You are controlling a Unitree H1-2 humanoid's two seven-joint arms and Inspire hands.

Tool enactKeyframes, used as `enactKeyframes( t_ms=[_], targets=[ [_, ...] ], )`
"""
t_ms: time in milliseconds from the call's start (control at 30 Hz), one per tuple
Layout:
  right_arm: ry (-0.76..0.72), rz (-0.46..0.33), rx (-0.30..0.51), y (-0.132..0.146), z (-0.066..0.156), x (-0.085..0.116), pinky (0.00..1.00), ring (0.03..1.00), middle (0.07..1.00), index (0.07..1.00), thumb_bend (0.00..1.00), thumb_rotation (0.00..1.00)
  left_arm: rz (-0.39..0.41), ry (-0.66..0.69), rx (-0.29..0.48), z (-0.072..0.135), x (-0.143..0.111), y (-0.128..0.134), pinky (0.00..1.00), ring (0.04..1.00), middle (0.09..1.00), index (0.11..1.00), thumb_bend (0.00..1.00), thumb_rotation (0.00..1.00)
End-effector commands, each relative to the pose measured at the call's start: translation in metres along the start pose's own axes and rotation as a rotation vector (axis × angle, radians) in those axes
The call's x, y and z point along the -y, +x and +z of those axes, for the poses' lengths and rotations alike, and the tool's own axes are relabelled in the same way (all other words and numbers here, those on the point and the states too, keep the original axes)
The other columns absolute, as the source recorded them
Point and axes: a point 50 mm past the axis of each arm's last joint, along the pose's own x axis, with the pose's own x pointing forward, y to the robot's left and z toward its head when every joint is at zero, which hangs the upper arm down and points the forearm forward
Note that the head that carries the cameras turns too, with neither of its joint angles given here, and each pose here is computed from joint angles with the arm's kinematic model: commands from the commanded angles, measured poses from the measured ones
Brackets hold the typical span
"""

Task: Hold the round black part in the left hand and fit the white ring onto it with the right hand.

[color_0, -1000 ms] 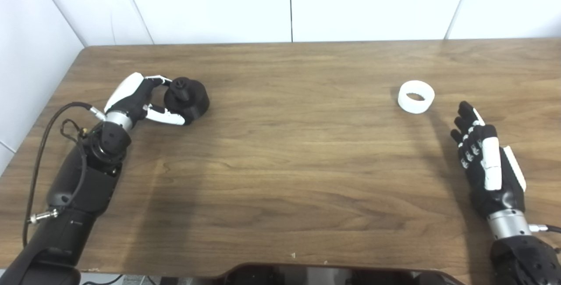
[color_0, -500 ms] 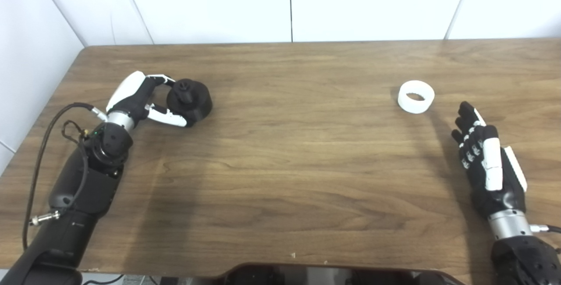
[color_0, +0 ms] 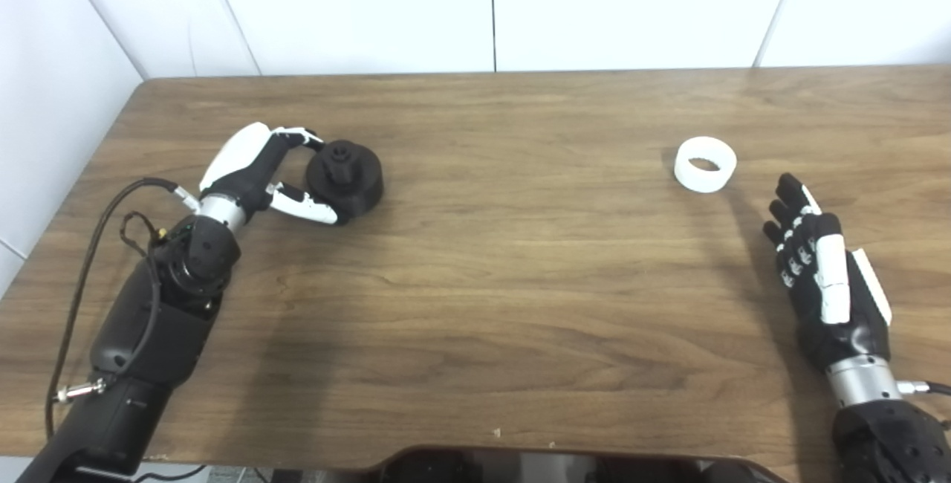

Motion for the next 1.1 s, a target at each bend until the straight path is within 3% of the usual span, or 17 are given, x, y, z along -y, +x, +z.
enactKeyframes(
  t_ms=[0, 233, 467, 700, 1067],
  targets=[
    [0.000, 0.000, 0.000, -0.003, -0.002, -0.001, 1.00, 1.000, 0.988, 0.963, 0.59, 1.00, 0.051, 0.038, 0.070, 0.017, -0.024, 0.000, 0.89, 0.967, 0.898, 0.656, 0.83, 0.27],
    [0.005, -0.003, -0.006, -0.003, -0.001, -0.002, 1.00, 1.000, 0.990, 0.964, 0.61, 1.00, 0.012, 0.052, 0.138, 0.039, -0.009, -0.010, 0.89, 0.969, 0.900, 0.640, 0.83, 0.28],
    [0.001, 0.002, -0.004, -0.004, 0.001, -0.003, 1.00, 1.000, 0.990, 0.975, 0.61, 1.00, -0.028, 0.043, 0.207, 0.058, 0.010, -0.016, 0.87, 0.963, 0.899, 0.630, 0.81, 0.24],
    [-0.006, 0.000, -0.007, -0.004, 0.001, -0.005, 1.00, 1.000, 0.987, 0.971, 0.62, 1.00, -0.086, 0.037, 0.266, 0.077, 0.028, -0.026, 0.87, 0.971, 0.908, 0.658, 0.80, 0.24],
    [-0.005, 0.000, -0.009, -0.006, 0.004, -0.005, 1.00, 1.000, 0.991, 0.975, 0.60, 1.00, -0.163, 0.043, 0.357, 0.101, 0.068, -0.038, 0.86, 0.974, 0.909, 0.671, 0.82, 0.31]
  ],
)
